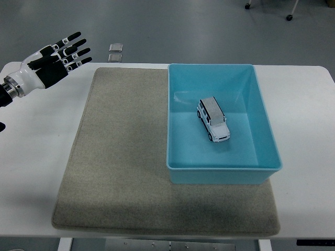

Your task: Left hand put the white car in the blue box

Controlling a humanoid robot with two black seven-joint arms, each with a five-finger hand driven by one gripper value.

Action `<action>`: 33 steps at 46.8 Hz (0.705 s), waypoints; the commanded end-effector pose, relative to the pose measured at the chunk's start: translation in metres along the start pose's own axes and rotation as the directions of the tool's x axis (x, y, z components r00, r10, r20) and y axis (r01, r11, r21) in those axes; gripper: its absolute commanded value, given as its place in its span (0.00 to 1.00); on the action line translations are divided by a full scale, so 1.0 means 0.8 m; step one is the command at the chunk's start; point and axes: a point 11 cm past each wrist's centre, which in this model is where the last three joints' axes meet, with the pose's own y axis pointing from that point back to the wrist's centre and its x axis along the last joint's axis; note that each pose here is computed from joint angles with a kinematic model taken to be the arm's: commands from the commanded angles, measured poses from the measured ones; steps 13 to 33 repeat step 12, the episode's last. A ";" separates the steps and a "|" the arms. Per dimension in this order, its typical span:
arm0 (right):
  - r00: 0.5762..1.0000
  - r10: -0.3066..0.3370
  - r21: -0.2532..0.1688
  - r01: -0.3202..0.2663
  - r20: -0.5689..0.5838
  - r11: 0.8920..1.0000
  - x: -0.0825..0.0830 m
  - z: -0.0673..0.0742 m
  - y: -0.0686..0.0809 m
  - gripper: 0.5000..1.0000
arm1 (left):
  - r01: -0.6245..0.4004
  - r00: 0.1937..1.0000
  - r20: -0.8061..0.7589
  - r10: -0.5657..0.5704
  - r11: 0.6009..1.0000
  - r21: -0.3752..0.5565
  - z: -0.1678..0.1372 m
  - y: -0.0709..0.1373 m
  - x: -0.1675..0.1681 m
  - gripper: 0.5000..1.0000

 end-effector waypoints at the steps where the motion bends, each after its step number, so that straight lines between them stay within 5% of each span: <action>1: 1.000 -0.009 0.002 0.009 0.002 1.000 -0.004 0.000 0.000 0.87 | -0.007 1.000 -0.003 0.007 1.000 -0.008 0.004 0.002 0.002 0.99; 33: 1.000 -0.011 0.001 0.011 0.002 1.000 -0.004 0.000 0.000 0.87 | -0.064 0.998 0.007 0.064 0.998 -0.018 0.009 0.012 0.024 0.99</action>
